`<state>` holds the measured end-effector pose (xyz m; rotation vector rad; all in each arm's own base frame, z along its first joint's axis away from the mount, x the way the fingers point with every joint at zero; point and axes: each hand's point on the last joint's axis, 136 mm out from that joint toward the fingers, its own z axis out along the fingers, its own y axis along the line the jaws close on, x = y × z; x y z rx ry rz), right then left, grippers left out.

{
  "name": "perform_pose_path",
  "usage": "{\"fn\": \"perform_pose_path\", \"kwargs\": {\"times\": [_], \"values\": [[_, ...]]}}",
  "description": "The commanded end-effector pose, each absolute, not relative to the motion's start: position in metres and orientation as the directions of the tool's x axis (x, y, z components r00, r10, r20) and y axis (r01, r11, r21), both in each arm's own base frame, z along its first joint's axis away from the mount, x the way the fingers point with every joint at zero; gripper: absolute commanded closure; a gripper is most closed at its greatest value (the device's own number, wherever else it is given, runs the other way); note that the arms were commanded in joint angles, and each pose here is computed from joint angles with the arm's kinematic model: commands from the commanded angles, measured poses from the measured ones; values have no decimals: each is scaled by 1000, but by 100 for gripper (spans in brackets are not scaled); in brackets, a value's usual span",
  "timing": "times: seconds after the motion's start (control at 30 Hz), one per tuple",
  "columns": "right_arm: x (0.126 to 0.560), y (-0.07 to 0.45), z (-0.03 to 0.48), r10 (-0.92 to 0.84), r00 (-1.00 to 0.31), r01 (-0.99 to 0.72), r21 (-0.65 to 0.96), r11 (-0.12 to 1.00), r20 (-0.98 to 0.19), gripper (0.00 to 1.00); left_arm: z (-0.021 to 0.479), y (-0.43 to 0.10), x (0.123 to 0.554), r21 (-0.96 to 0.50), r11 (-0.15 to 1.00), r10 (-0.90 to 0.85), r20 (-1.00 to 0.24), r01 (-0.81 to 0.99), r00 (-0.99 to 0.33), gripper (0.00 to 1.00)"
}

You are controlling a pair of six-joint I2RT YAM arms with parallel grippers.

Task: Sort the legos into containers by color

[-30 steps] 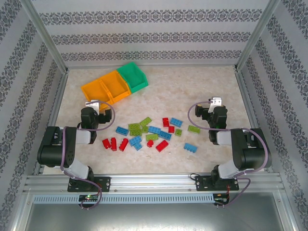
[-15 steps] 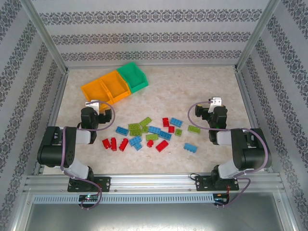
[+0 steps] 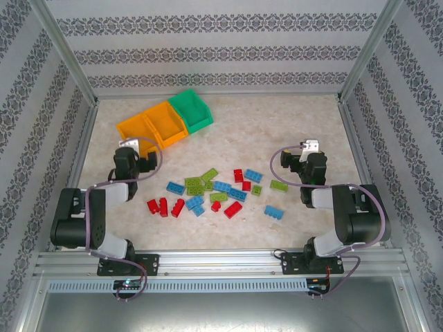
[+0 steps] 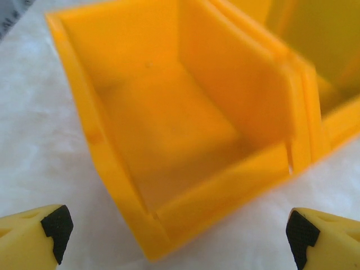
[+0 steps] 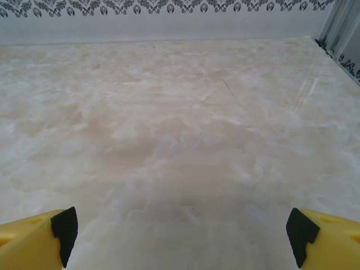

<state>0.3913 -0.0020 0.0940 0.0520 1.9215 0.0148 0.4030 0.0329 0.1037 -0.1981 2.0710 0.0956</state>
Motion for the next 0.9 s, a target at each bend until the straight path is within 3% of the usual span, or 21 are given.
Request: {"fn": "perform_pose_path", "kwargs": {"times": [0.0,0.1,0.23,0.4,0.47,0.77,0.87], "values": [[398,1,105,26,-314,12,24,1000,-949,2,136,46,397,-63,947,-221,-836,-314,-501,1],[398,1,105,25,-314,13,22,1000,-949,2,148,56,397,-94,900,-323,-800,-425,-506,1],[398,1,105,27,-314,13,24,1000,-949,2,139,57,411,-68,880,-379,-696,-469,-610,0],[398,1,105,25,-314,12,23,1000,-949,2,109,64,424,-53,833,-490,-533,-551,-690,17],[398,2,106,26,-312,10,24,1000,-950,2,100,68,422,-92,797,-555,-498,-596,-666,18],[398,1,106,26,-313,12,23,1000,-949,2,84,77,411,-94,761,-604,-464,-642,-648,22],[398,1,106,26,-313,13,23,1000,-950,2,75,77,420,-93,773,-599,-432,-627,-674,32]]}}
